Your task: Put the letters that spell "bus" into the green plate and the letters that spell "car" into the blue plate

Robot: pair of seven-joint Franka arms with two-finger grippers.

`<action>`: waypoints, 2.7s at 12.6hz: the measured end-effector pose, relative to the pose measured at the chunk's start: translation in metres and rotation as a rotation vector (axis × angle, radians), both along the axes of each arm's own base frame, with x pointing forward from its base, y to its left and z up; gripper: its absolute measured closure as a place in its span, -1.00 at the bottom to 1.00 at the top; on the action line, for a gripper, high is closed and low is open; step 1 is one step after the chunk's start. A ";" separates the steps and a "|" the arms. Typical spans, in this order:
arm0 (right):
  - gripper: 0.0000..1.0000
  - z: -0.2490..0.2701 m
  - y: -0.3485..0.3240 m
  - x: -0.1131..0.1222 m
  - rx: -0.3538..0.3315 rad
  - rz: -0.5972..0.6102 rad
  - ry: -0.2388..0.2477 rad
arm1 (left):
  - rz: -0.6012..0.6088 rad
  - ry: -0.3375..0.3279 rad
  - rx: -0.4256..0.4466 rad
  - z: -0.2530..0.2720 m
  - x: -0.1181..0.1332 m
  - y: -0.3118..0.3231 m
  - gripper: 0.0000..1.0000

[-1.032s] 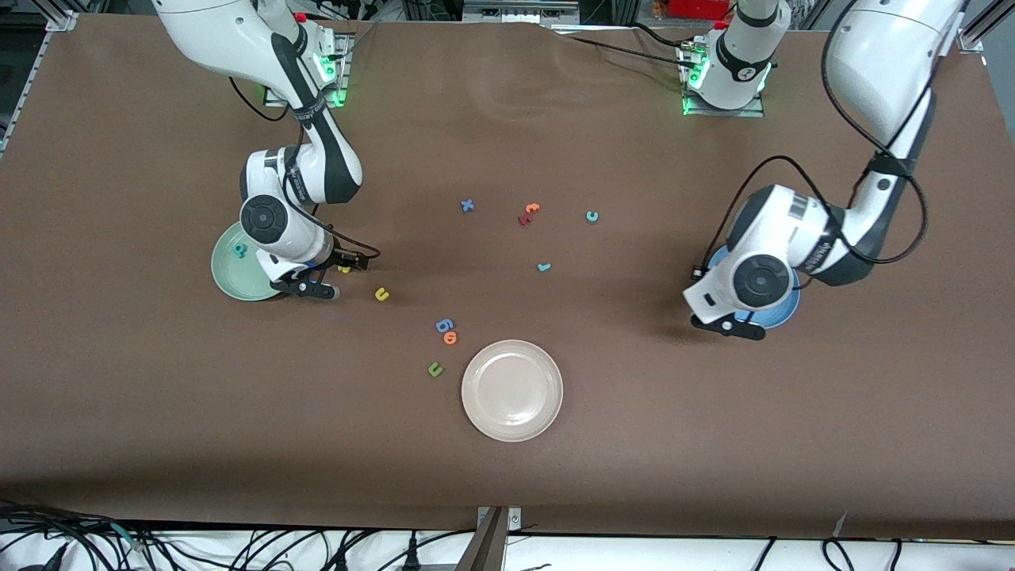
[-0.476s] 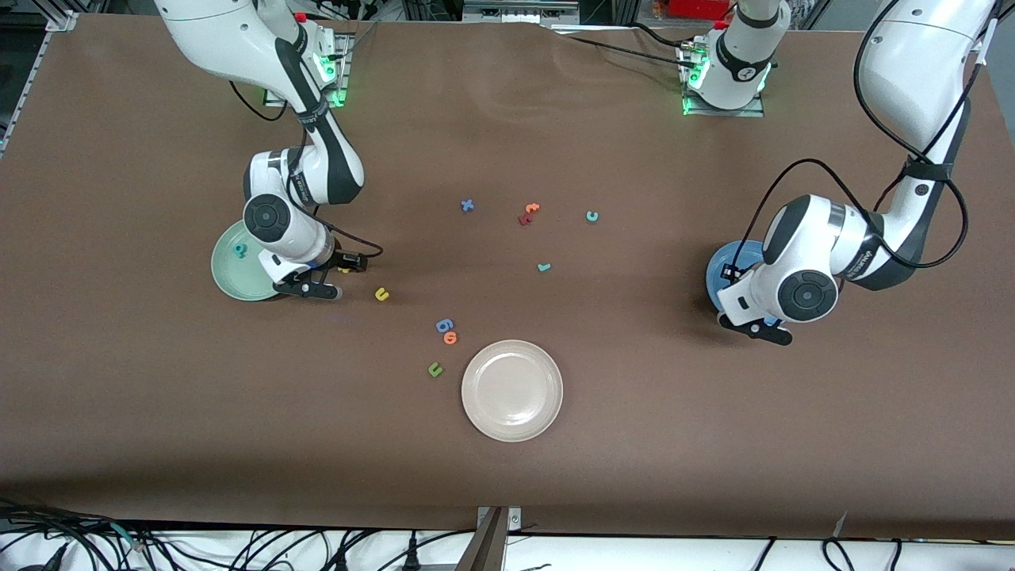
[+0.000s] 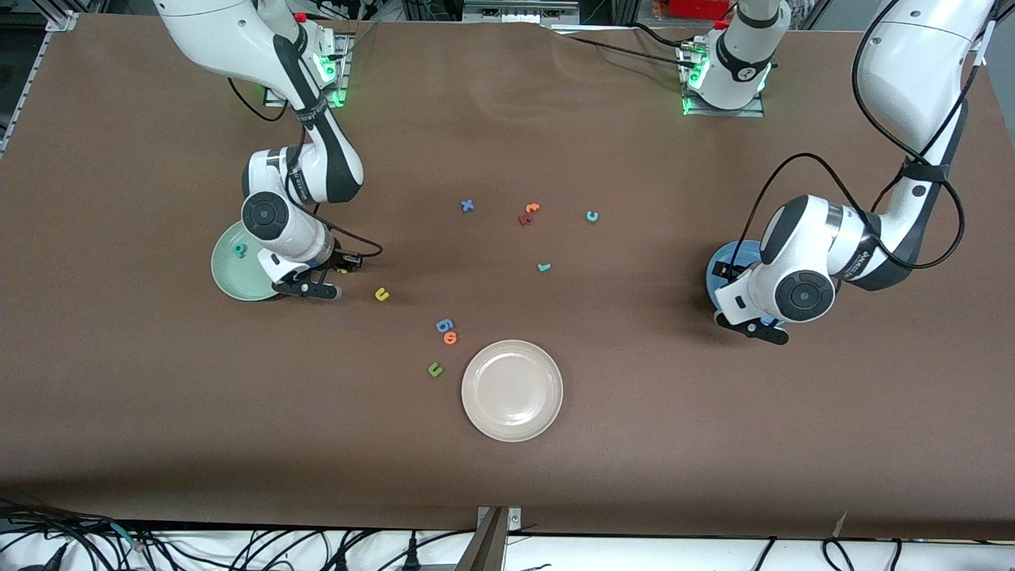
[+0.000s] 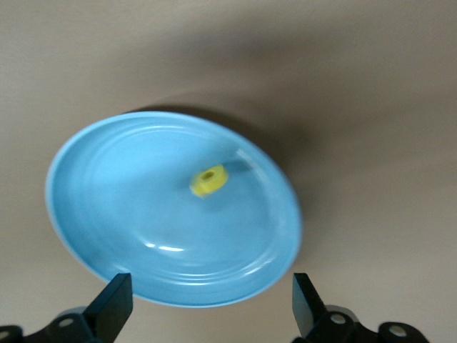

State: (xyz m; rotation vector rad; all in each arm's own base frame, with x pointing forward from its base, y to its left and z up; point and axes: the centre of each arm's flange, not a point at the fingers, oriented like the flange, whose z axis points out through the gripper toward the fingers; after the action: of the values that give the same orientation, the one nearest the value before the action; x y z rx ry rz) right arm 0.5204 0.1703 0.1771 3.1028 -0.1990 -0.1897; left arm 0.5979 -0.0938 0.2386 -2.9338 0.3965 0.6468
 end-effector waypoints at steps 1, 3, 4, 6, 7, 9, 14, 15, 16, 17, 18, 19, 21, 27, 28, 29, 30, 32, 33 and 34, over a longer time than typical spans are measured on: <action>0.44 0.001 0.000 0.000 0.000 0.000 0.000 | 0.025 -0.015 -0.020 0.000 -0.002 -0.014 -0.99; 0.44 0.014 0.000 0.006 0.005 -0.007 0.016 | 0.074 -0.048 -0.037 -0.004 -0.013 -0.049 -0.99; 0.44 0.029 -0.008 0.011 0.007 -0.025 0.026 | 0.098 -0.067 -0.042 -0.009 -0.022 -0.068 -0.99; 0.44 0.066 -0.041 0.021 0.013 -0.083 0.048 | 0.135 -0.124 -0.070 -0.021 -0.046 -0.103 -0.99; 0.44 0.080 -0.063 0.022 0.014 -0.114 0.069 | 0.146 -0.153 -0.090 -0.028 -0.061 -0.118 -0.99; 0.44 0.091 -0.108 0.020 0.015 -0.143 0.121 | 0.170 -0.181 -0.108 -0.034 -0.091 -0.144 -0.99; 0.44 0.047 -0.171 0.001 -0.014 -0.120 0.213 | 0.194 -0.259 -0.188 -0.022 -0.148 -0.209 -0.99; 0.44 0.037 -0.177 0.000 -0.024 -0.114 0.213 | 0.188 -0.271 -0.196 -0.023 -0.158 -0.212 -0.99; 0.44 0.028 -0.182 -0.002 -0.032 -0.110 0.209 | 0.178 -0.277 -0.195 -0.024 -0.166 -0.215 -0.99; 0.44 0.023 -0.185 -0.004 -0.037 -0.109 0.208 | 0.168 -0.285 -0.193 -0.023 -0.173 -0.219 -0.99; 0.44 0.019 -0.185 -0.005 -0.041 -0.109 0.211 | 0.164 -0.303 -0.191 -0.023 -0.179 -0.224 -0.99; 0.31 0.018 -0.185 -0.005 -0.042 -0.108 0.210 | 0.159 -0.324 -0.188 -0.024 -0.185 -0.228 -0.99; -0.12 0.019 -0.184 -0.005 -0.041 -0.106 0.207 | 0.156 -0.353 -0.181 -0.030 -0.198 -0.230 -0.99; -0.99 0.067 -0.088 0.027 -0.011 -0.072 0.115 | 0.163 -0.441 -0.135 -0.049 -0.227 -0.234 -0.92; -0.99 0.075 -0.067 0.032 -0.005 -0.071 0.094 | 0.171 -0.453 -0.128 -0.053 -0.231 -0.237 -0.87; -0.99 0.080 -0.047 0.034 0.001 -0.078 0.075 | 0.183 -0.456 -0.123 -0.057 -0.236 -0.239 -0.86; -0.99 0.083 -0.028 0.036 0.008 -0.089 0.048 | 0.192 -0.452 -0.122 -0.061 -0.239 -0.241 -0.81; -0.99 0.081 0.004 0.037 0.021 -0.143 -0.023 | 0.208 -0.441 -0.120 -0.065 -0.242 -0.242 -0.80; -0.99 0.077 0.017 0.036 0.024 -0.183 -0.044 | 0.211 -0.440 -0.119 -0.066 -0.242 -0.242 -0.68; -0.99 0.070 0.029 0.033 0.023 -0.225 -0.052 | 0.212 -0.440 -0.119 -0.066 -0.242 -0.242 -0.67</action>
State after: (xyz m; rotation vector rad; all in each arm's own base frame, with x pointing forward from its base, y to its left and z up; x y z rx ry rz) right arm 0.5538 0.1997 0.2473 3.1046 -0.5513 -0.1171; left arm 0.3557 -0.3361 0.1725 -3.1346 0.0798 -0.0185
